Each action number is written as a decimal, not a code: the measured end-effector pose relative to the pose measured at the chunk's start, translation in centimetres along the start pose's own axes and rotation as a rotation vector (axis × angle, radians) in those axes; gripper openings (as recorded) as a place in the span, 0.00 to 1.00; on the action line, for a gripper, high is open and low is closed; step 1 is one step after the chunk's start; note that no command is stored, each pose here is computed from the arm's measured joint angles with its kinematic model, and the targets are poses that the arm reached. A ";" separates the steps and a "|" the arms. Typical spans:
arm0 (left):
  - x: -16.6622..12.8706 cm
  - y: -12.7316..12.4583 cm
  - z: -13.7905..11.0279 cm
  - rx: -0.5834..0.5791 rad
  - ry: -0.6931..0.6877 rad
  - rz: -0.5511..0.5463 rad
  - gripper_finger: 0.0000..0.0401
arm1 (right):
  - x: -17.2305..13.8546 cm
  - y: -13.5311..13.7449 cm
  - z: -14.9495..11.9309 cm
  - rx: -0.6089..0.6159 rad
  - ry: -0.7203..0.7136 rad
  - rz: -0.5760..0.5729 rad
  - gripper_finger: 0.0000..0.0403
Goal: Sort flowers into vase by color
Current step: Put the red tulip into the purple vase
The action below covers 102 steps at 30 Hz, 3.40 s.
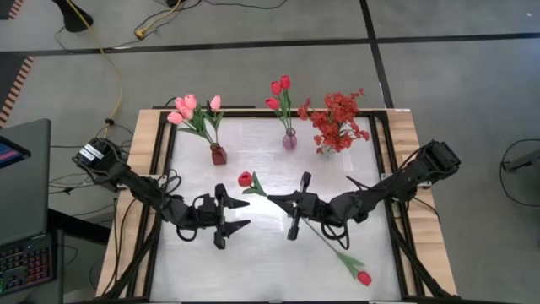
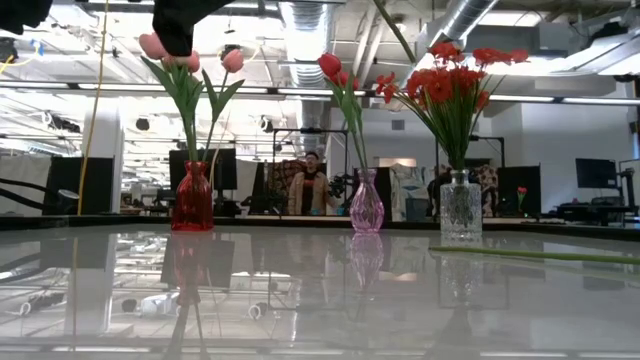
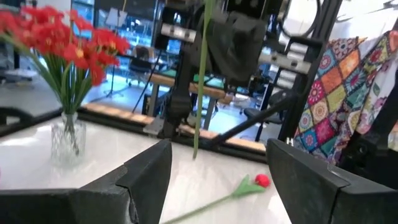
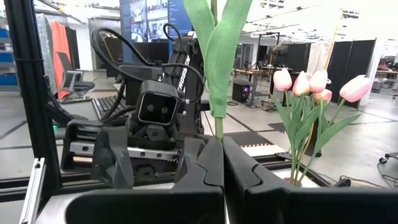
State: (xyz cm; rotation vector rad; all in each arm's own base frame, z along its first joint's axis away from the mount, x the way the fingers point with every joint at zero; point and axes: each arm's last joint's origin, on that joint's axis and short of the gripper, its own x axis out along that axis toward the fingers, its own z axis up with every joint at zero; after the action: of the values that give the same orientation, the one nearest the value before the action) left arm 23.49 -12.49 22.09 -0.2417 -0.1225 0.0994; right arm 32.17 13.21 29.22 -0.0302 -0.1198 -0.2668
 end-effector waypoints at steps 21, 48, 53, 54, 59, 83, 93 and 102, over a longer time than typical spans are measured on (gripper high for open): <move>4.0 2.1 4.4 0.032 -0.178 -0.029 0.62 | 0.1 -0.2 -0.2 0.000 0.015 -0.004 0.04; 5.2 3.5 5.3 0.030 -0.189 -0.065 0.62 | 0.6 -0.7 -0.3 -0.005 0.016 0.001 0.04; 5.3 3.7 5.5 0.031 -0.197 -0.070 0.62 | 0.9 -1.1 -0.4 0.011 0.015 -0.002 0.04; 5.4 3.8 5.5 0.032 -0.198 -0.069 0.62 | 1.0 -1.2 -0.4 0.017 0.014 0.006 0.04; 5.8 3.5 6.2 0.063 -0.206 -0.073 0.62 | 1.2 -1.5 -0.4 0.020 0.012 0.018 0.04; 6.2 3.3 6.2 0.120 -0.163 -0.056 0.05 | 1.2 -1.4 -0.4 0.015 0.015 0.019 0.09; 6.2 3.5 6.0 0.144 -0.142 0.018 0.01 | 1.0 -1.2 -0.4 -0.045 0.020 0.017 0.35; 7.1 6.8 5.5 0.217 -0.052 0.264 0.01 | -3.1 -2.1 0.6 -0.286 0.289 -0.181 0.55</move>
State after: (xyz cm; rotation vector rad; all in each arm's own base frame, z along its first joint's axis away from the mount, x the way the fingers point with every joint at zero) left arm 29.23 -3.81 26.45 -0.0375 -0.1296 0.3794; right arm 28.60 12.03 29.47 -0.2649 0.2051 -0.4639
